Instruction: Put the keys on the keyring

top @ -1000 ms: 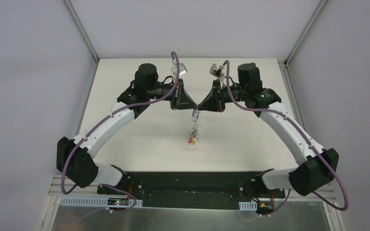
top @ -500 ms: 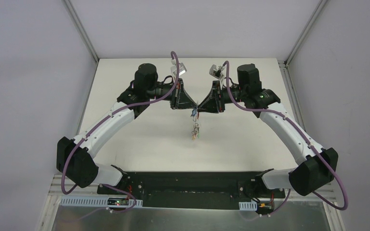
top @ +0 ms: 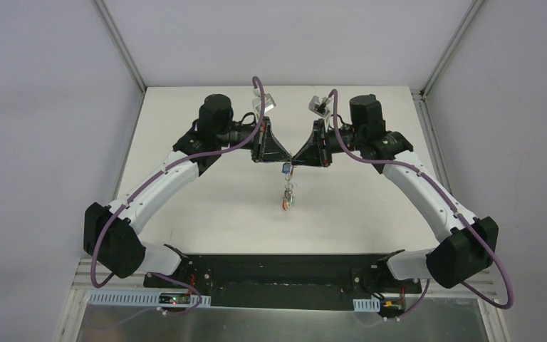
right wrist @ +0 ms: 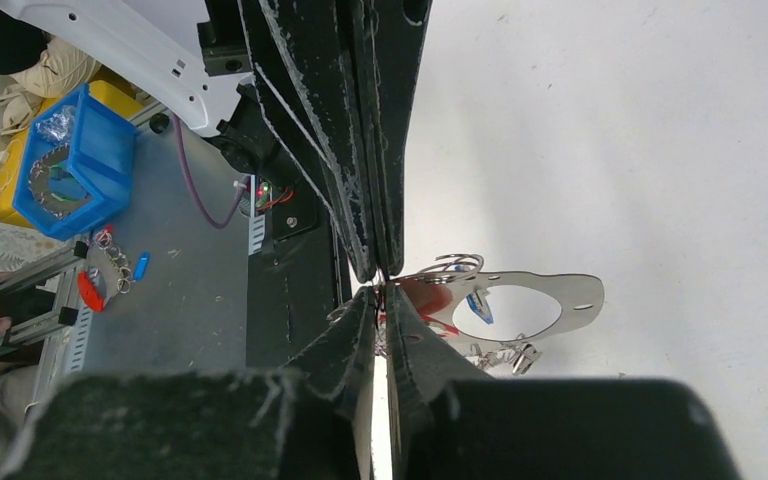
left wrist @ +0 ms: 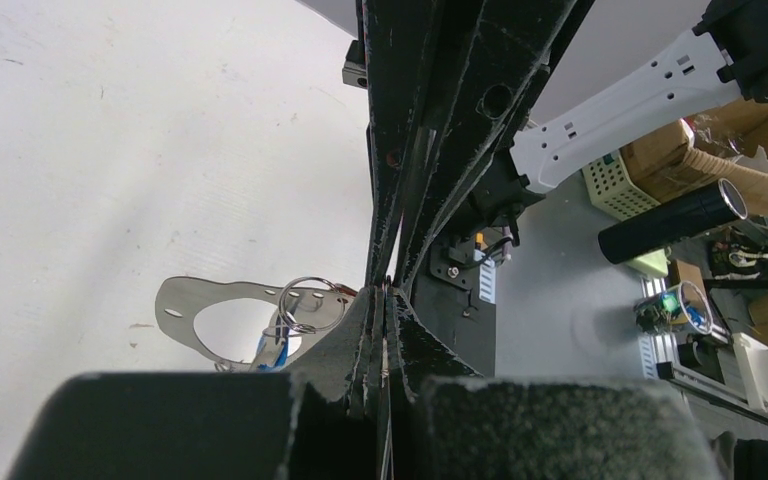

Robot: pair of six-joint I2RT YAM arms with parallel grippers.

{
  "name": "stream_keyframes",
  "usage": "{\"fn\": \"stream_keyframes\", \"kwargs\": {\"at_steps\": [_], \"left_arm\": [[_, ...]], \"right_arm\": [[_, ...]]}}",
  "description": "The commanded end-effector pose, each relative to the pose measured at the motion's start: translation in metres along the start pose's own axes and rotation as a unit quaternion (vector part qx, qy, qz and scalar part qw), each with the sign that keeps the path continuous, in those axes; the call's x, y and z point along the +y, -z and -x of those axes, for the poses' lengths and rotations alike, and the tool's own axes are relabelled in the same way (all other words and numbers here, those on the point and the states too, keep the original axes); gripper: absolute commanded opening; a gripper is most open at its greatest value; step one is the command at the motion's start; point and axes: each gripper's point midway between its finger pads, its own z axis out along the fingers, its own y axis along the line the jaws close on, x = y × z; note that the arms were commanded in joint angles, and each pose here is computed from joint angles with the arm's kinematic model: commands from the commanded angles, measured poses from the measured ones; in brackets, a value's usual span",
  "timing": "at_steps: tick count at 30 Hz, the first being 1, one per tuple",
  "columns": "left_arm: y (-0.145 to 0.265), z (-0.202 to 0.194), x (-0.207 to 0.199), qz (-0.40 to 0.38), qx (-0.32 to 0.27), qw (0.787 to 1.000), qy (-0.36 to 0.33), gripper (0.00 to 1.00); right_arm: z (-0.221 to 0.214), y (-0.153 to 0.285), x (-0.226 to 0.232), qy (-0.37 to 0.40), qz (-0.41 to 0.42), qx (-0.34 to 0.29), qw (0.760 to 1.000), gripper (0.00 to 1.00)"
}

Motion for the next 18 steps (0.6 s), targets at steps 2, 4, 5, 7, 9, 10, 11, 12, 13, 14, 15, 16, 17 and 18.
{"fn": "stream_keyframes", "kwargs": {"at_steps": [2, 4, 5, 7, 9, 10, 11, 12, 13, 14, 15, 16, 17, 18], "left_arm": [[0.006, 0.020, -0.005, -0.006, -0.034, 0.999, -0.037, 0.00], [0.007, 0.020, -0.005, -0.008, -0.034, 0.999, -0.041, 0.00], [0.008, 0.020, -0.006, -0.011, -0.033, 0.998, -0.045, 0.00], [0.011, 0.018, -0.010, -0.020, -0.026, 0.998, -0.060, 0.00], [0.014, 0.014, -0.013, -0.021, -0.014, 0.996, -0.084, 0.09], [0.016, 0.011, -0.015, -0.023, -0.010, 0.995, -0.095, 0.14], [0.017, 0.009, -0.016, -0.024, -0.005, 0.994, -0.105, 0.19], [0.019, 0.005, -0.016, -0.024, 0.002, 0.994, -0.110, 0.24], [0.021, 0.002, -0.017, -0.025, 0.008, 0.993, -0.117, 0.27], [0.022, -0.001, -0.017, -0.025, 0.014, 0.992, -0.122, 0.32], [0.022, -0.004, -0.017, -0.025, 0.020, 0.991, -0.126, 0.36], [0.023, -0.007, -0.016, -0.024, 0.029, 0.991, -0.131, 0.40], [0.023, -0.010, -0.014, -0.022, 0.036, 0.990, -0.134, 0.41], [0.024, -0.013, -0.014, -0.022, 0.043, 0.989, -0.139, 0.43]], "right_arm": [[0.007, 0.000, 0.013, 0.015, 0.032, -0.009, 0.999, 0.03], [0.010, 0.002, 0.014, 0.024, 0.030, -0.009, 0.999, 0.00], [0.011, 0.003, 0.015, 0.030, 0.026, -0.007, 0.999, 0.00], [0.012, 0.004, 0.014, 0.047, 0.013, 0.004, 0.999, 0.00], [0.005, 0.001, 0.012, 0.063, -0.001, 0.027, 0.998, 0.00], [-0.001, -0.001, 0.013, 0.067, -0.004, 0.043, 0.997, 0.00], [-0.006, -0.004, 0.013, 0.072, -0.007, 0.054, 0.996, 0.00], [-0.009, -0.007, 0.014, 0.077, -0.006, 0.063, 0.995, 0.00], [-0.012, -0.009, 0.015, 0.079, -0.004, 0.069, 0.994, 0.00], [-0.014, -0.011, 0.016, 0.081, -0.003, 0.074, 0.994, 0.00], [-0.014, -0.013, 0.017, 0.084, 0.000, 0.078, 0.993, 0.00], [-0.015, -0.015, 0.018, 0.086, 0.002, 0.081, 0.993, 0.00], [-0.014, -0.016, 0.019, 0.088, 0.004, 0.083, 0.993, 0.00], [-0.014, -0.017, 0.020, 0.087, 0.006, 0.084, 0.993, 0.00]]}}
